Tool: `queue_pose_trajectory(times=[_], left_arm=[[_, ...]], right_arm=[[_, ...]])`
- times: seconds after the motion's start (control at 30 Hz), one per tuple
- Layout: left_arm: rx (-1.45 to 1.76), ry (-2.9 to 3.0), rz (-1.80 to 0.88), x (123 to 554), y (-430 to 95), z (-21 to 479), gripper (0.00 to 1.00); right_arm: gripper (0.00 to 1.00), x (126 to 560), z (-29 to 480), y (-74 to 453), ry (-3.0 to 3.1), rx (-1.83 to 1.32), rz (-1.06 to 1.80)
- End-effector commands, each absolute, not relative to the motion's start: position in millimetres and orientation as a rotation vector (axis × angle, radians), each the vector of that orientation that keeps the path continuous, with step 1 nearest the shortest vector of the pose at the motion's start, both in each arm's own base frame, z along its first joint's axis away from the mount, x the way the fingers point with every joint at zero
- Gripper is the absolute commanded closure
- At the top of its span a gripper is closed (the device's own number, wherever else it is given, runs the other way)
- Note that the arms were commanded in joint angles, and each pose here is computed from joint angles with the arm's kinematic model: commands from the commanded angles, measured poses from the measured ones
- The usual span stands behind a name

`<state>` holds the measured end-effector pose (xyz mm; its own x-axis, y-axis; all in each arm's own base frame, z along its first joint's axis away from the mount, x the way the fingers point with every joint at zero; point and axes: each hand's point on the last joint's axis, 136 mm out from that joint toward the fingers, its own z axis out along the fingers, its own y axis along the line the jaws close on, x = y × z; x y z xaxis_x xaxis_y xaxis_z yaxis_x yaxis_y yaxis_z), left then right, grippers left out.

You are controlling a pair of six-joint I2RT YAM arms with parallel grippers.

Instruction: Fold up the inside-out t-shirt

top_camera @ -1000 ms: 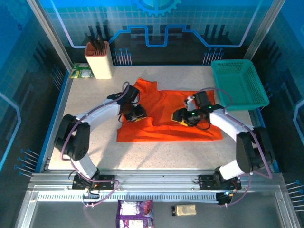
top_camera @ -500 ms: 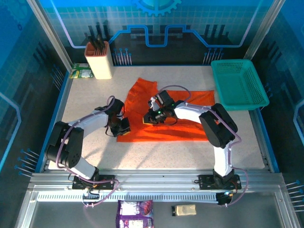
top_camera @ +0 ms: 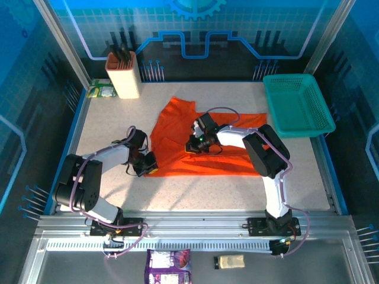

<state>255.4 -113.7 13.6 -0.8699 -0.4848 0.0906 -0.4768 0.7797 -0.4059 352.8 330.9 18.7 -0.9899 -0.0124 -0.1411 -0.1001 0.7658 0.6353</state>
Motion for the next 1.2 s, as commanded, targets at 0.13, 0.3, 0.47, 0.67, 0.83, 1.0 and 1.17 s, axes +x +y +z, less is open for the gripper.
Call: queue_pose_trajectory(times=[0.13,0.3,0.47,0.67,0.83,1.0,1.17], left_arm=[[-0.715,2.864,-0.678,272.4,-112.9,60.9,0.94],[-0.580,2.838,-0.692,302.3,-140.2,89.8,0.94],[-0.519,2.878,-0.675,324.7,-165.0,76.6,0.94],[-0.530,2.958,-0.585,324.2,-161.8,36.1,0.95],[-0.633,2.991,-0.553,303.8,-139.7,10.2,0.95],[-0.732,2.987,-0.531,271.5,-116.0,5.5,0.95],[-0.800,2.993,-0.503,236.4,-100.9,4.8,0.94]], right_arm=[[0.86,359.4,76.0,275.9,2.743,-0.021,0.982],[0.82,342.5,80.5,199.2,2.789,0.084,0.849],[0.79,318.7,68.1,117.8,2.817,0.282,0.722],[0.73,299.2,40.7,74.6,2.842,0.437,0.731],[0.58,278.1,15.8,73.1,2.906,0.515,0.739],[0.51,245.9,10.3,71.1,2.973,0.537,0.657],[0.50,218.6,16.7,78.6,2.999,0.519,0.675]])
